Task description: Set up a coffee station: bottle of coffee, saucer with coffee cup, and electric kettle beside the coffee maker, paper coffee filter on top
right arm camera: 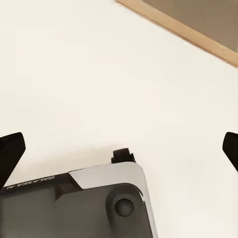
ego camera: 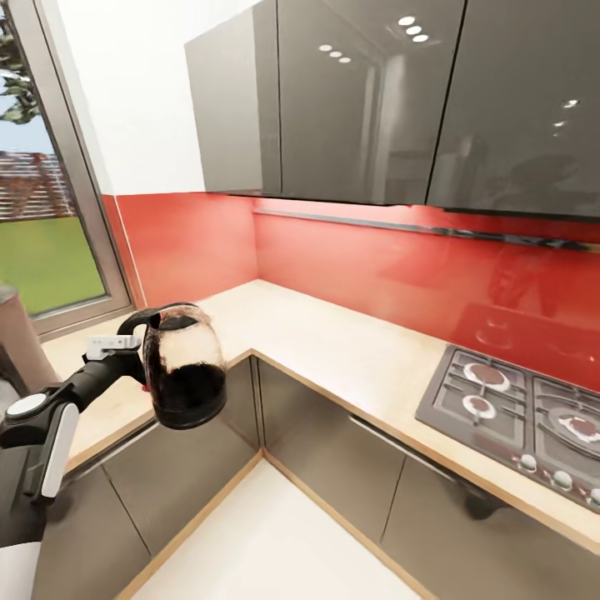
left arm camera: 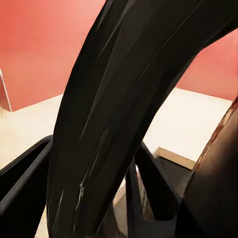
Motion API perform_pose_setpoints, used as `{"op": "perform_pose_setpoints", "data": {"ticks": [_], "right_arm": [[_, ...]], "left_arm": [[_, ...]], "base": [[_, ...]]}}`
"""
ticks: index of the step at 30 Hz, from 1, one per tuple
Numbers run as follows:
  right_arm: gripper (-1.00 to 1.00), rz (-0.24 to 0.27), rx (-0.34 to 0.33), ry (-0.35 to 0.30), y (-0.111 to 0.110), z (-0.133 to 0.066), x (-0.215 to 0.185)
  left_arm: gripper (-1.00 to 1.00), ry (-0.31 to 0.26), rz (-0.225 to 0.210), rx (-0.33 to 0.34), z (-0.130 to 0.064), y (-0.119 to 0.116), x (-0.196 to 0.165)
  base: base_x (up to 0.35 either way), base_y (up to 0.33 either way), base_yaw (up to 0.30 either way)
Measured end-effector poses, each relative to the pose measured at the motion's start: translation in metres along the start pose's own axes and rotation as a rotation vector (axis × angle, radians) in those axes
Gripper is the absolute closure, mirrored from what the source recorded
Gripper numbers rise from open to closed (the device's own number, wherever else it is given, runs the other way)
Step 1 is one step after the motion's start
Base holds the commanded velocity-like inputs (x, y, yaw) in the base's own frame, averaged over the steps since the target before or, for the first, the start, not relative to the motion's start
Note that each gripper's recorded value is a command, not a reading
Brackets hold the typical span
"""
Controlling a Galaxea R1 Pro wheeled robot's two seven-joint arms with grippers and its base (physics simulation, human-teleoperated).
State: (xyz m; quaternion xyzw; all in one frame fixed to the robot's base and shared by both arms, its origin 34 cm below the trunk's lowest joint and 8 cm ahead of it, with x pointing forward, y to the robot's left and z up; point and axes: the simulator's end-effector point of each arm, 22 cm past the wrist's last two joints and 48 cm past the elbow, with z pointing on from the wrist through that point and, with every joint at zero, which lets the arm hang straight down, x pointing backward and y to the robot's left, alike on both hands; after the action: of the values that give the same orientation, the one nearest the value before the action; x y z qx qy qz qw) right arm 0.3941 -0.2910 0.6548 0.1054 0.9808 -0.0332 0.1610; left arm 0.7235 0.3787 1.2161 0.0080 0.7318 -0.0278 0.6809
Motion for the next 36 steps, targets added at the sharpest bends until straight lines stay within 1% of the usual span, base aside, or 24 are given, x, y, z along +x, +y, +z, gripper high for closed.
{"op": "perform_pose_setpoints", "data": {"ticks": [9,17,24,29,32,33,36], "right_arm": [[-1.0,-0.003,0.0,0.0,0.0,0.0,0.0],[-1.0,-0.004,0.0,0.0,0.0,0.0,0.0],[-1.0,-0.004,0.0,0.0,0.0,0.0,0.0],[-1.0,-0.006,0.002,0.001,-0.001,0.0,0.0],[-1.0,-0.008,0.0,0.0,-0.001,0.0,0.0],[-1.0,-0.008,-0.001,0.0,0.0,0.0,0.0],[-1.0,-0.011,0.003,0.0,-0.003,0.0,0.0]], "left_arm": [[1.0,0.0,0.0,-0.001,0.0,0.0,0.0],[1.0,0.0,0.001,-0.002,0.0,0.0,0.0],[1.0,0.001,0.002,-0.002,0.001,-0.001,0.001],[1.0,0.004,0.002,-0.007,0.001,0.001,0.003],[1.0,0.007,0.003,-0.051,0.002,0.011,0.005],[1.0,0.012,0.004,-0.122,0.001,0.026,0.006],[1.0,0.012,-0.009,-0.147,0.001,0.03,0.007]], "base": [[0.331,-0.003,0.276],[0.25,-0.168,0.276],[0.21,-0.19,0.276],[0.031,-0.023,0.185],[0.001,-0.001,0.008],[0.0,0.0,0.0],[0.0,0.0,0.0]]}}
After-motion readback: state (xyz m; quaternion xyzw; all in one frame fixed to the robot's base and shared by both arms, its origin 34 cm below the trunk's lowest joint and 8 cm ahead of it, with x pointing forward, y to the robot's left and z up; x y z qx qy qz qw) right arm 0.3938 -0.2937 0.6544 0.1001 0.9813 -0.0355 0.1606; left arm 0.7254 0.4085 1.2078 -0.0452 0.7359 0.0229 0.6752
